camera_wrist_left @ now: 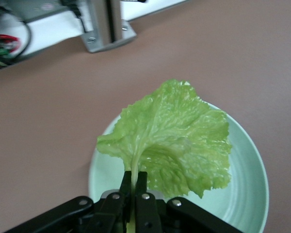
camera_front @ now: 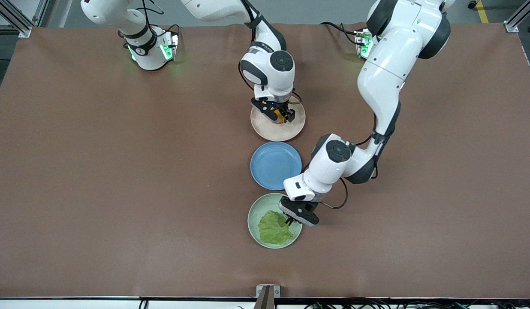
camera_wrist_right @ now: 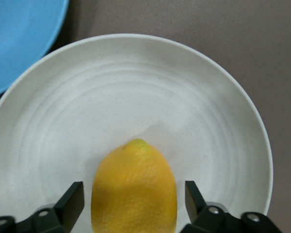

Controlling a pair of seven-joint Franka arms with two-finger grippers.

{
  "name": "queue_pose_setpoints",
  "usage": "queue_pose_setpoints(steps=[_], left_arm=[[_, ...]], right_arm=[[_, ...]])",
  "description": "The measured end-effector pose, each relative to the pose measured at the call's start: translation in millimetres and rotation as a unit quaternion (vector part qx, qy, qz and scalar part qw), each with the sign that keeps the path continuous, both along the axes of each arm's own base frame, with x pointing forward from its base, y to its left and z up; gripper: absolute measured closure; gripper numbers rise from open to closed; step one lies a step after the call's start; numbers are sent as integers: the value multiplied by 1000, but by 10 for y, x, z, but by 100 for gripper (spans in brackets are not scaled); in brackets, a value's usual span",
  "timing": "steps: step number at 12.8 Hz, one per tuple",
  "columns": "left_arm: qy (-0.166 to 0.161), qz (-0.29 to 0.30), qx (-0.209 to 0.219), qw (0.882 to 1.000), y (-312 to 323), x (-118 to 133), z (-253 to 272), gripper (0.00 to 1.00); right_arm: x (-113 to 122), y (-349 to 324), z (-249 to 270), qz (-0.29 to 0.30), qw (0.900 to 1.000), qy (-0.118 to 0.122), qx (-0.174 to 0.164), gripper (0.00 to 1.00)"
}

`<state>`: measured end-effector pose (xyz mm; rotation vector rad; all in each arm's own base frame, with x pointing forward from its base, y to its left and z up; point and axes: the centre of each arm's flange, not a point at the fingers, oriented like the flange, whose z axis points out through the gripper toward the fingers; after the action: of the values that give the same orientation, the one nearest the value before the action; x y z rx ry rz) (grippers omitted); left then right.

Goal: Pick lemon and lettuce from plates
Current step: 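Lift the lettuce off its plate while the right gripper lifts the lemon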

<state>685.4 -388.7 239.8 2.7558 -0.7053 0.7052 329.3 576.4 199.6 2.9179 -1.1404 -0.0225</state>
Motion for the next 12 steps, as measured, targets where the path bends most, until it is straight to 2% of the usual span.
queue_pose_setpoints(steps=[2,4,5,7,10,12], left_arm=[[28,23,23,999,282,115,294,94],[57,49,46,996,763,169,516,94],[73,64,57,994,1061,140,551,94],[99,92,76,988,1755,42,514,94],[138,120,101,978,2634,-256,380,94],[158,131,119,971,2981,-455,266,94]], right_arm=[[32,16,37,-1,1000,-3,3,39],[146,38,139,-7,1000,-10,10,38],[275,10,215,-10,1000,-12,9,38],[682,-198,479,17,1000,-7,1,38],[1615,-991,883,65,998,-13,8,38],[2208,-1734,908,101,995,-13,6,38]])
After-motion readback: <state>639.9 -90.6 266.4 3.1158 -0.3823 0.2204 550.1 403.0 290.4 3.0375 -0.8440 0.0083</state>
